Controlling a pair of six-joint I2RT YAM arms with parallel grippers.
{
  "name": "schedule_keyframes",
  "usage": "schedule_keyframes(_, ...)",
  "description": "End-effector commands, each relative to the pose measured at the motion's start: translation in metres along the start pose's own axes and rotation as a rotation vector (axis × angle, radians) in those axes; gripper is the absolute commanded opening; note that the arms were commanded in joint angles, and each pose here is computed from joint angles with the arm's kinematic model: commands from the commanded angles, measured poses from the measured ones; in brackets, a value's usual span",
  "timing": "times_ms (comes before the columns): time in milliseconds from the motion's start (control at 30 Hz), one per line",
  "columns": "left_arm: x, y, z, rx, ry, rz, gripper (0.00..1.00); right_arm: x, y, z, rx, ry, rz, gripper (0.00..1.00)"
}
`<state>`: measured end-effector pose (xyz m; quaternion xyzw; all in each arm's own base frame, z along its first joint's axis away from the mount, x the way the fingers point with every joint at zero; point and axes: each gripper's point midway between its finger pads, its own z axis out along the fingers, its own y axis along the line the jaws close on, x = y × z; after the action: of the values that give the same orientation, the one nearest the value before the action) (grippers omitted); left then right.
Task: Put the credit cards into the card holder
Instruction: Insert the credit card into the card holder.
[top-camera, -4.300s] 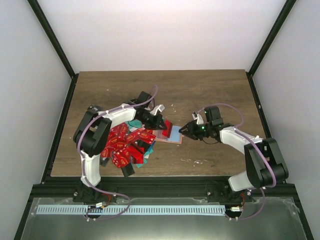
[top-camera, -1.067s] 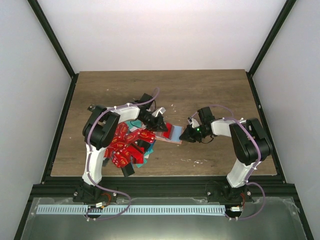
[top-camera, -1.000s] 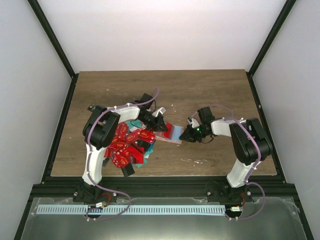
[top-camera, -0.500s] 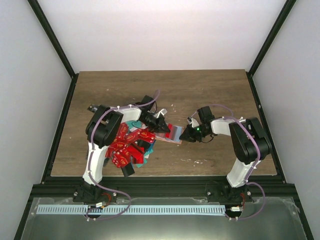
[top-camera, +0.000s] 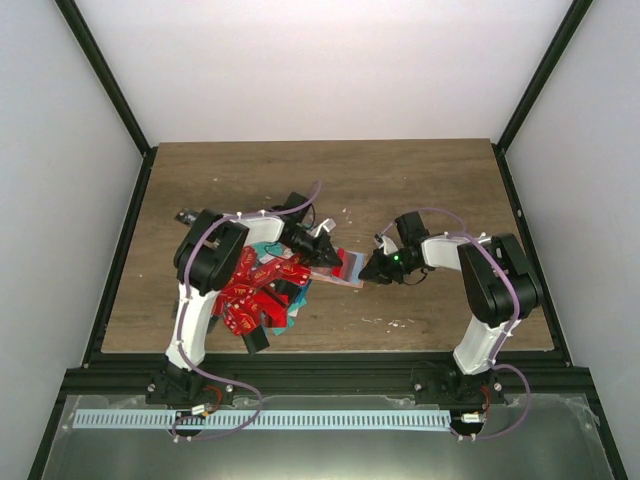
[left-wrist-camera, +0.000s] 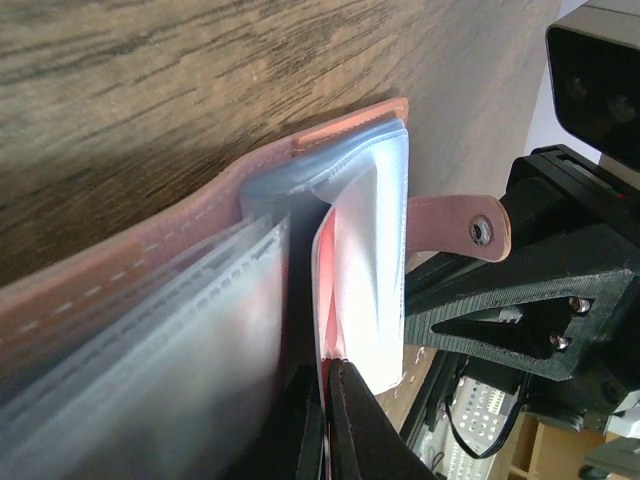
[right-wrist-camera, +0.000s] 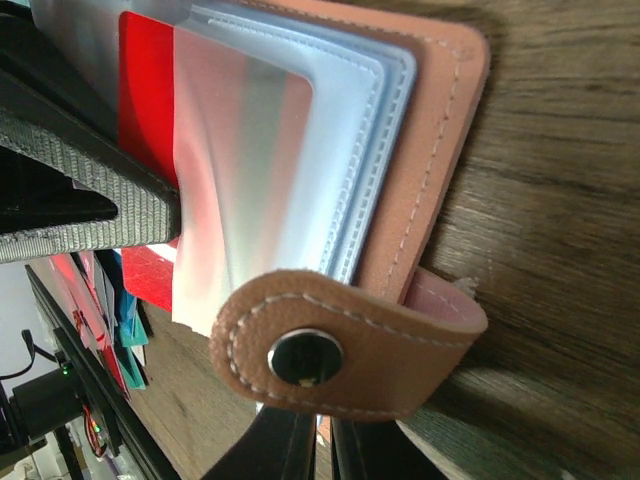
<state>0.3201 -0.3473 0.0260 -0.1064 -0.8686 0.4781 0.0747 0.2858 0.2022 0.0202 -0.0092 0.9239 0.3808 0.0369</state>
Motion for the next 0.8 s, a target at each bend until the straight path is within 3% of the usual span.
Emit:
schedule_keyframes(0, 0.008, 0.026, 0.019, -0.063, 0.032, -0.050, 0.04, -0.006, -0.026, 0.000, 0.129, -0.029, -0.002, 0.08)
schedule_keyframes(500, 0.003, 0.024, 0.024, -0.057, 0.026, -0.068, 0.04, -0.014, -0.027, -0.015, 0.191, -0.091, -0.015, 0.08)
schedule_keyframes(767, 0.001, 0.022, 0.028, -0.056, 0.028, -0.065, 0.04, -0.010, -0.033, -0.002, 0.167, -0.058, 0.004, 0.07)
